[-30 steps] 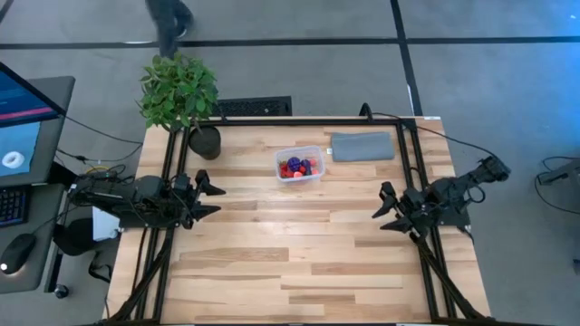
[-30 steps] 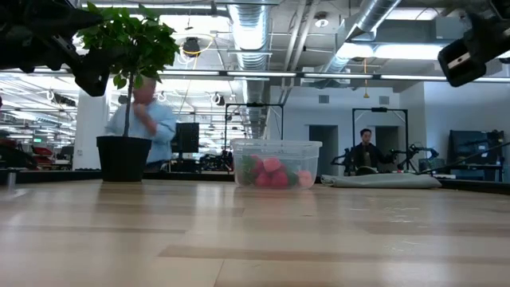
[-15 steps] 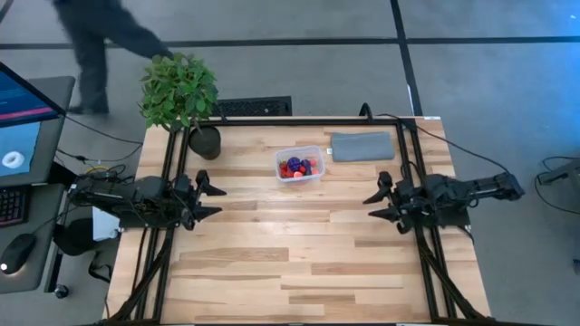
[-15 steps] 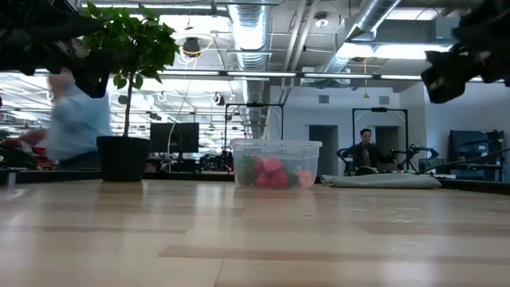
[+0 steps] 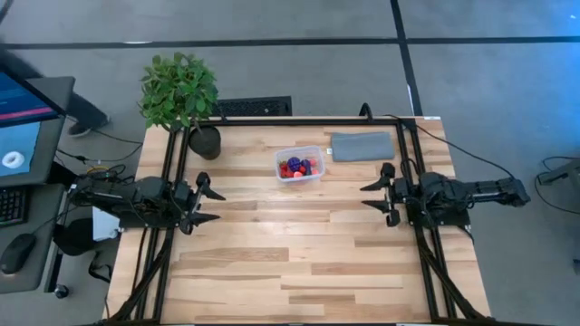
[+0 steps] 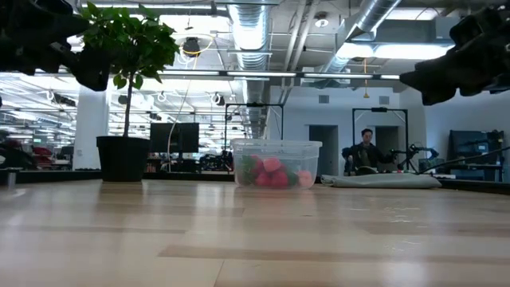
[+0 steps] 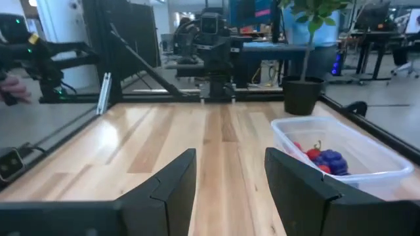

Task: Pick and placing Produce into tupperware
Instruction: Return to Home Position

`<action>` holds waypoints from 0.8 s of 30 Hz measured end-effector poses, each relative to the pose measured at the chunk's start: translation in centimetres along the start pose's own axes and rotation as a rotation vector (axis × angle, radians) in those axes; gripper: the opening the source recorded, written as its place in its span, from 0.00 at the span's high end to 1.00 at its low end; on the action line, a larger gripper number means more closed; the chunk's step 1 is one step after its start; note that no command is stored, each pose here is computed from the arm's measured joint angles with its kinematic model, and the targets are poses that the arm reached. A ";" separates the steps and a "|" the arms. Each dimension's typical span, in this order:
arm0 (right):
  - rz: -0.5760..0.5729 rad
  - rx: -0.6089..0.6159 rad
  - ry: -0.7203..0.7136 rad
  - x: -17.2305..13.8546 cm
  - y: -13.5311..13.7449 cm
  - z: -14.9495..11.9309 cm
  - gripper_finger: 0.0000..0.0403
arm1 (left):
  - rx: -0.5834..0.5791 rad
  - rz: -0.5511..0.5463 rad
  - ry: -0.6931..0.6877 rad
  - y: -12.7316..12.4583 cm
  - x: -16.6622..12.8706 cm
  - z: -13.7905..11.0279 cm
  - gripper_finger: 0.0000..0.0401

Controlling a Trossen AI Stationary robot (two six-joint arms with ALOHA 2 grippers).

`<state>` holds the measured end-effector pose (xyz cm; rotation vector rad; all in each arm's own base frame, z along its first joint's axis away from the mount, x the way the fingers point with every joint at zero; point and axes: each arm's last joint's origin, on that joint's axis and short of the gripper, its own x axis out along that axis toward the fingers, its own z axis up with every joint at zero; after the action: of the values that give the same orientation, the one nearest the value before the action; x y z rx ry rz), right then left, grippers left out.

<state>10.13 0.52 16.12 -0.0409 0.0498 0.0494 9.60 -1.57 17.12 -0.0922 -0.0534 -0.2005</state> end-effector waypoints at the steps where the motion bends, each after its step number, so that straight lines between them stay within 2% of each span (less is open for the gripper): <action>1: -0.006 -0.006 0.005 0.0 -0.1 0.0 0.49 | 0.002 -0.003 0.008 0.0 0.0 -0.1 0.35; 15: -0.074 0.048 0.133 0.7 -0.8 -1.1 0.49 | 0.048 -0.015 0.018 0.0 0.0 -0.2 0.35; 24: -0.086 0.050 0.142 0.7 -1.0 -1.2 0.49 | 0.039 -0.013 0.019 0.0 0.0 -0.2 0.35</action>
<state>10.85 -0.45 14.92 0.0038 0.1913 -0.0411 9.62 -1.62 16.96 -0.0507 -0.0393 -0.2135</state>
